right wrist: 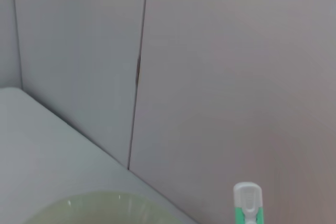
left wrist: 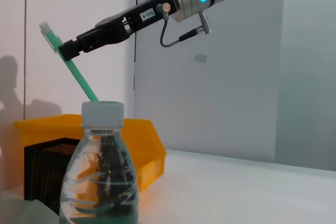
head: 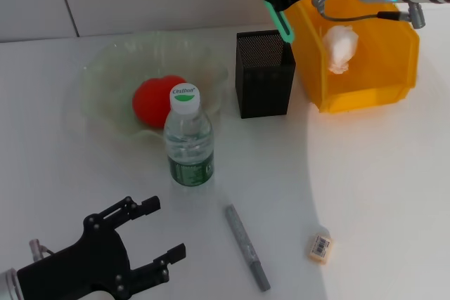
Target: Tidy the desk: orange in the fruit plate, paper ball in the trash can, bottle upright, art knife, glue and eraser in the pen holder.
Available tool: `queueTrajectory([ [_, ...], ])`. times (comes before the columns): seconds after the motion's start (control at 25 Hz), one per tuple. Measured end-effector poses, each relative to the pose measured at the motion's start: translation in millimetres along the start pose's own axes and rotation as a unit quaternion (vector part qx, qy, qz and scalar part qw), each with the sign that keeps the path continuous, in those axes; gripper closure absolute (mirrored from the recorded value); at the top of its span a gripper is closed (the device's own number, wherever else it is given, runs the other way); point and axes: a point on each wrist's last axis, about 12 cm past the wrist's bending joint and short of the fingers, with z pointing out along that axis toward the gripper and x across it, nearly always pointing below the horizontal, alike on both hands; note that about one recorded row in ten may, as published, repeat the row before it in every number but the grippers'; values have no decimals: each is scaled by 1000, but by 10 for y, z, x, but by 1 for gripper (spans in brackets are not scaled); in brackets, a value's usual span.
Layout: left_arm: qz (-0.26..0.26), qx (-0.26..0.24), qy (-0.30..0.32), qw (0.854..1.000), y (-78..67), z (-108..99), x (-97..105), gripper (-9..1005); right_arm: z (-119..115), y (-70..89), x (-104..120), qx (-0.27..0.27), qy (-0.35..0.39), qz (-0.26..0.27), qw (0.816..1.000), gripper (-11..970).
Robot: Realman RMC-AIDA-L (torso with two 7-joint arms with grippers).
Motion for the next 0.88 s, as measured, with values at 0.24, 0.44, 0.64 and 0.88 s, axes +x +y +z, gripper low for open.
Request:
queueTrajectory([
  [0.24, 1, 1, -2, 1000, 4, -1, -9, 222, 43, -33, 104, -5, -35, 3, 999, 792],
  [0.44, -1, -1, -4, 1000, 9, 0, -12, 222, 105, -51, 307, -17, -59, 10, 998, 793],
  [0.64, -5, -1, -3, 1000, 9, -6, -10, 222, 162, -45, 477, -44, -92, 22, 995, 787],
  [0.88, -11, 4, -2, 1000, 4, -4, -12, 222, 163, -65, 584, -48, -116, 10, 992, 775],
])
